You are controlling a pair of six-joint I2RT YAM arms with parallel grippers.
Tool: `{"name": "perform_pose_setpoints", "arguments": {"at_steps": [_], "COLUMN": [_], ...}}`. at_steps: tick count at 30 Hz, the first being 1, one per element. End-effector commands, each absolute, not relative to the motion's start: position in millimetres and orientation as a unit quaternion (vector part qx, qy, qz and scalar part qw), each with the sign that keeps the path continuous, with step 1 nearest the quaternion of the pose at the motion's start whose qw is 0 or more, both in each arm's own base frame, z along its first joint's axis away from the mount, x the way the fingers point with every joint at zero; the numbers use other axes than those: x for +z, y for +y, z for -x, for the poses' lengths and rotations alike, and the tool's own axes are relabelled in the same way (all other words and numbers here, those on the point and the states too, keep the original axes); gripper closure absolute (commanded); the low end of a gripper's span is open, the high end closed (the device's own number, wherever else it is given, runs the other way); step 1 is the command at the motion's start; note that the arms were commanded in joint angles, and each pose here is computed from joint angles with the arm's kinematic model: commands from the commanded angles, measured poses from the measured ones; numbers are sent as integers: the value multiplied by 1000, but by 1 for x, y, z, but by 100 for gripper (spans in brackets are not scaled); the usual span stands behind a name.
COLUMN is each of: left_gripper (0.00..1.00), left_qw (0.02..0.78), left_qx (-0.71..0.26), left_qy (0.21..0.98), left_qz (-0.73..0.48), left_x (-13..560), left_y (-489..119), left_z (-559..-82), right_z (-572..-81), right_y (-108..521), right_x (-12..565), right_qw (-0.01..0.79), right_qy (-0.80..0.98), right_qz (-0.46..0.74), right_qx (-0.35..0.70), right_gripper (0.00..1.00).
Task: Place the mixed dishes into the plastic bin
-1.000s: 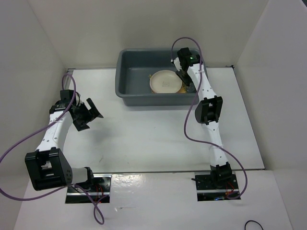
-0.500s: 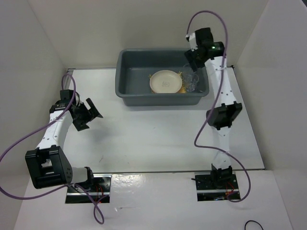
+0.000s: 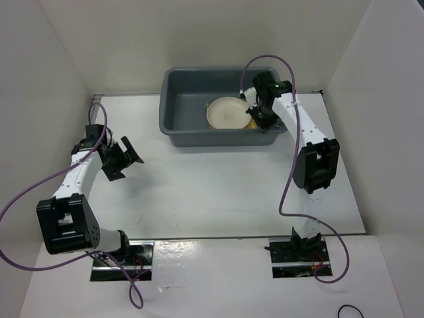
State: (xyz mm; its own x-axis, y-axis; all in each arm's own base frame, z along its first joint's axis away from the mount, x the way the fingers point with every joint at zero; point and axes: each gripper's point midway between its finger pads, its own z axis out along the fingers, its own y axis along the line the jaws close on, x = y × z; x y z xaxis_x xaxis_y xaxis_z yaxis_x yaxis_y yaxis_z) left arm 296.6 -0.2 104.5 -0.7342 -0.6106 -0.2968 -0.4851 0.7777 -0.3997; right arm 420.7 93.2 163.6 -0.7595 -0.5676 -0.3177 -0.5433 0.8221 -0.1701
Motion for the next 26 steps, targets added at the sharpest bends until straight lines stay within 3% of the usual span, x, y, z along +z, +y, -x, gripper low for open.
{"name": "perform_pose_setpoints", "arguments": {"at_steps": [1, 2, 3, 6, 8, 12, 16, 20, 26], "left_gripper": [0, 0, 0, 0, 0, 0, 0, 0, 0], "left_qw": [247, 252, 264, 300, 304, 316, 333, 339, 363], "left_qx": [-166, -170, -171, -183, -183, -196, -196, -220, -248], "left_qy": [914, 912, 909, 900, 899, 895, 890, 886, 871], "left_qz": [277, 274, 271, 259, 258, 245, 240, 228, 221], "left_x": [119, 123, 128, 145, 148, 157, 174, 191, 222], "left_y": [-2, -3, -3, -6, -6, -10, -8, -15, -18], "left_z": [-302, -302, -304, -303, -302, -308, -318, -334, -360], "right_z": [-426, -421, -412, -389, -376, -347, -301, -281, -285], "right_y": [98, 99, 97, 86, 78, 57, 35, -5, -37], "right_x": [192, 197, 194, 210, 228, 235, 200, 196, 192], "right_qw": [236, 241, 233, 246, 274, 294, 270, 324, 349], "right_qy": [931, 930, 932, 931, 924, 924, 936, 929, 925], "right_qz": [277, 278, 279, 271, 268, 244, 228, 161, 96], "right_qx": [-7, -1, -1, 2, 11, 21, -1, -77, -114], "right_gripper": [94, 78, 72, 65, 50, 38, 36, 25, 23]}}
